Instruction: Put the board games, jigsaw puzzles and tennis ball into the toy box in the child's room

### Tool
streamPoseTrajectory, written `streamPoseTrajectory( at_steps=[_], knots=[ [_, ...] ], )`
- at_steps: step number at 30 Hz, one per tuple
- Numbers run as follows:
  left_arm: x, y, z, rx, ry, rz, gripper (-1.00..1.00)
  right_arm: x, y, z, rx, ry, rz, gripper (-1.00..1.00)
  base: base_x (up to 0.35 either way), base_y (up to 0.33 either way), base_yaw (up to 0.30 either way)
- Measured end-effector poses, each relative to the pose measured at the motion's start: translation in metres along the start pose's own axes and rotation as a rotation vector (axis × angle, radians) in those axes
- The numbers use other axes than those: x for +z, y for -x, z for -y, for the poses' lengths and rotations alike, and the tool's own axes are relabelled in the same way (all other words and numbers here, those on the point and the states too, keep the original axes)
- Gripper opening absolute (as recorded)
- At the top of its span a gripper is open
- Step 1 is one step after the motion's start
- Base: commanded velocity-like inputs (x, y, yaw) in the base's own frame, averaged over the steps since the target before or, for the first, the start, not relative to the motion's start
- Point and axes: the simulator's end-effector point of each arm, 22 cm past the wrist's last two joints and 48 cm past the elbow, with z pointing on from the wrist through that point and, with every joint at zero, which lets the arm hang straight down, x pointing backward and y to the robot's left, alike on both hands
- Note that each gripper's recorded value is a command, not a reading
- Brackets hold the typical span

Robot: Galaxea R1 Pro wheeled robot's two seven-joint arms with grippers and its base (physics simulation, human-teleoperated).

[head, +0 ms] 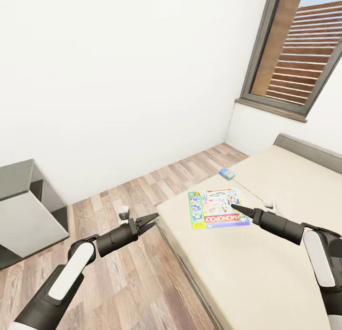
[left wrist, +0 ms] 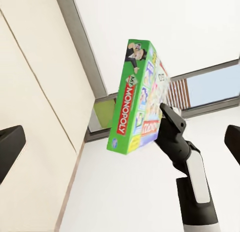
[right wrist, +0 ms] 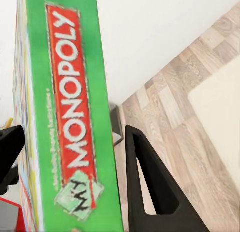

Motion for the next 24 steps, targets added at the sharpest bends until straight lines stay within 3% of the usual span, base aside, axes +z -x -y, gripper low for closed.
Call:
streamPoseTrajectory(
  at_steps=[14,24],
  knots=[
    [0.000,0.000,-0.001,-0.001,0.001,0.000,1.00,0.000,-0.002,0.025,-0.003,-0.117,-0.005,-1.00,0.000,0.000,0.294],
    [0.000,0.000,-0.001,-0.001,0.002,0.000,1.00,0.019,-0.026,0.015,-0.027,-0.109,-0.083,-1.00,0.000,0.000,0.192]
  ],
)
